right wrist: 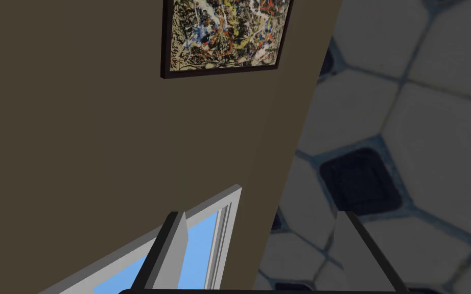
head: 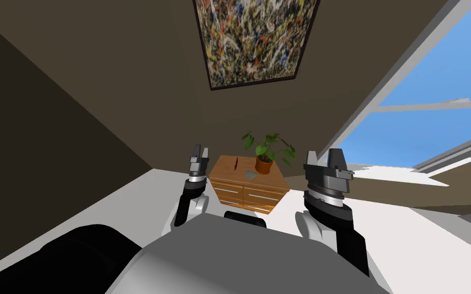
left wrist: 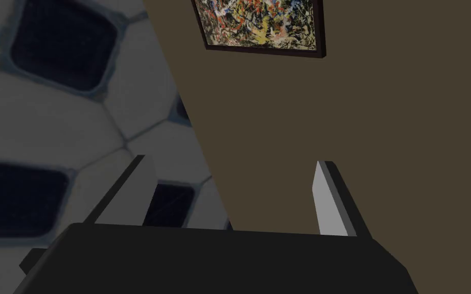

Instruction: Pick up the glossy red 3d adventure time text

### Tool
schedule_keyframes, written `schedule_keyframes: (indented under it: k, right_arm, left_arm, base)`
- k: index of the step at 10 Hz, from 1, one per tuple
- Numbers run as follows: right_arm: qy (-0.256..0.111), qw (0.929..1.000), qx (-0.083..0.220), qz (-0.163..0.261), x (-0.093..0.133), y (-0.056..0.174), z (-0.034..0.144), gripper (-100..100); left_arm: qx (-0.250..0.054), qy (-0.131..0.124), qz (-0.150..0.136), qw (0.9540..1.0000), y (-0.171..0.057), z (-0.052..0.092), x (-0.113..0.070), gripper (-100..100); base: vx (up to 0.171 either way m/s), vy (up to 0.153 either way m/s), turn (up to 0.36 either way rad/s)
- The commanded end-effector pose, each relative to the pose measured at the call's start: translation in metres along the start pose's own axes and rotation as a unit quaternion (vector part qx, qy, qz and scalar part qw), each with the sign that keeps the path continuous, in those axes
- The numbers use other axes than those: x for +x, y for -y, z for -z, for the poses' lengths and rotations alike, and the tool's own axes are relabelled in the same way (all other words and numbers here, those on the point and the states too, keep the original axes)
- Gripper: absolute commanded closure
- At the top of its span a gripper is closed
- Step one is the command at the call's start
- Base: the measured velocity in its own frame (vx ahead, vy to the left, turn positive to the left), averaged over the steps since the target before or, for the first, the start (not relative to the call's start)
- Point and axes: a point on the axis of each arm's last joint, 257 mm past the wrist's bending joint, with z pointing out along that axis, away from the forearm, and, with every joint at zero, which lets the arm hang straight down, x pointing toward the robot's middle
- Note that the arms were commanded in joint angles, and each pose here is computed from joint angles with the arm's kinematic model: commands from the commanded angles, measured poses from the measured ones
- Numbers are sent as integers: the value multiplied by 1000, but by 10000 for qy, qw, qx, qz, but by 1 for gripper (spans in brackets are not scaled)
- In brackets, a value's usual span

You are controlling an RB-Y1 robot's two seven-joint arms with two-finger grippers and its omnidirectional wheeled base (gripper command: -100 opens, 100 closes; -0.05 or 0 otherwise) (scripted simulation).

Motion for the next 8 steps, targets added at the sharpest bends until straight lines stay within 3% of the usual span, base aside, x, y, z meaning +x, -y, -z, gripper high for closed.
schedule_keyframes:
  k: [1,4,7,8]
  right_arm:
    - [0,10000,0,0,0,0,0,0]
    - [0,10000,0,-1,0,0,0,0]
    - [0,10000,-1,-1,0,0,0,0]
    - [0,10000,-1,-1,0,0,0,0]
  left_arm:
    - [-200,-232,-40,9995,-14,6,5,-100]
    - [-669,-625,-114,9957,-46,20,11,-100]
    - [-1332,-1016,-213,9856,-88,44,10,-100]
    - [-1330,-1062,-230,9851,-88,44,11,-100]
  base:
    - [-25,2,-186]
    - [-63,9,-176]
    - [-95,2,-264]
    - [-62,-6,-76]
